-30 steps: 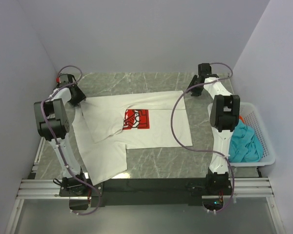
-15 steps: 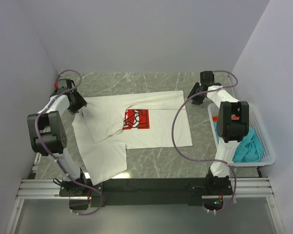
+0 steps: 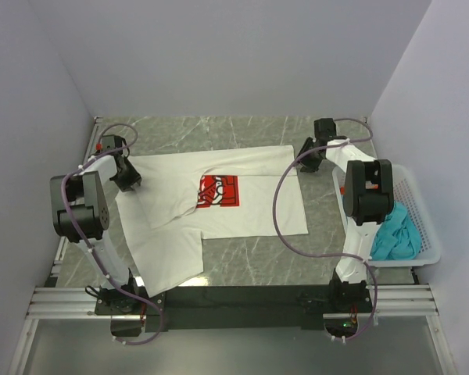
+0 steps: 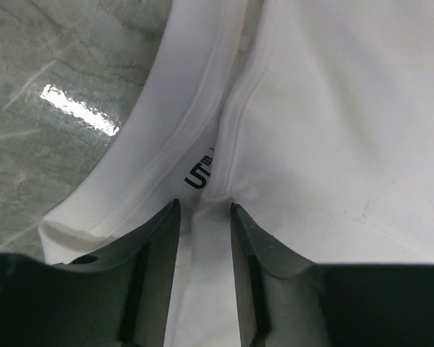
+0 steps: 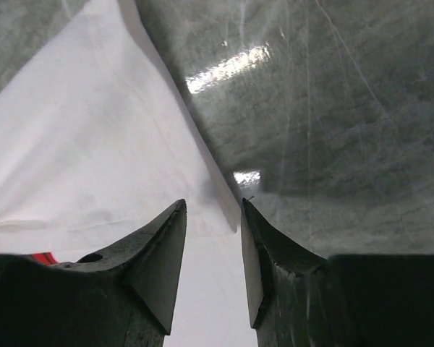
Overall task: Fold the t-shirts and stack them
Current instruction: Fold the tshirt
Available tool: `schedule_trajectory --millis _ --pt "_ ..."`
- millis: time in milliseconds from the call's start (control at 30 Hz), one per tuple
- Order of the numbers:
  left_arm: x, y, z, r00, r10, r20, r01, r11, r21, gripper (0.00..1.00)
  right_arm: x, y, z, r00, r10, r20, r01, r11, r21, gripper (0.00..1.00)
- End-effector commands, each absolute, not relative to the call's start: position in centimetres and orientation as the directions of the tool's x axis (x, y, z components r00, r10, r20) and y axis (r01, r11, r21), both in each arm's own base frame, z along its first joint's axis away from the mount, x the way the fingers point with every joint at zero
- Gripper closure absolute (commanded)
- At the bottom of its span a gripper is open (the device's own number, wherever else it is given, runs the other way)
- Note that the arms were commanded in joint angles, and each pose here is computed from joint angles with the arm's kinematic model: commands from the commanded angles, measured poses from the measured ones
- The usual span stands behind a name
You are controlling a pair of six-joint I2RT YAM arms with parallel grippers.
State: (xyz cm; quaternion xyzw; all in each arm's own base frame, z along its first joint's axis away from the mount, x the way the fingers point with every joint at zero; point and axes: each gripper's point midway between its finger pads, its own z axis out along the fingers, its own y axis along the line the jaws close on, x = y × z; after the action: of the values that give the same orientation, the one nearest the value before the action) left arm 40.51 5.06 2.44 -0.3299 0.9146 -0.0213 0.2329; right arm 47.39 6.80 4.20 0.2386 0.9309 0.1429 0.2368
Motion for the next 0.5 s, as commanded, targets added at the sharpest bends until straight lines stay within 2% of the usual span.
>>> schedule_trajectory --millis 0,167,267,467 --pt "40.5 5.3 1.8 -0.687 -0.594 -0.419 -0.585 0.794 -0.166 0.61 48.1 7.4 3.5 -0.782 0.502 -0.368 0.364 0.849 0.384 0.57" --pt "40.4 5.2 1.0 -0.697 -0.59 -0.407 -0.584 0.797 -0.154 0.69 48.5 7.7 3.1 -0.789 0.494 -0.366 0.358 0.852 0.382 0.57" --pt "40.3 5.2 0.7 -0.703 -0.588 -0.399 -0.586 0.798 -0.144 0.75 48.5 7.6 3.1 -0.794 0.49 -0.36 0.359 0.855 0.375 0.61" --pt "40.3 5.8 0.5 -0.707 -0.581 -0.403 -0.593 0.798 -0.109 0.92 48.1 7.3 3.1 -0.807 0.466 -0.362 0.349 0.871 0.345 0.79"
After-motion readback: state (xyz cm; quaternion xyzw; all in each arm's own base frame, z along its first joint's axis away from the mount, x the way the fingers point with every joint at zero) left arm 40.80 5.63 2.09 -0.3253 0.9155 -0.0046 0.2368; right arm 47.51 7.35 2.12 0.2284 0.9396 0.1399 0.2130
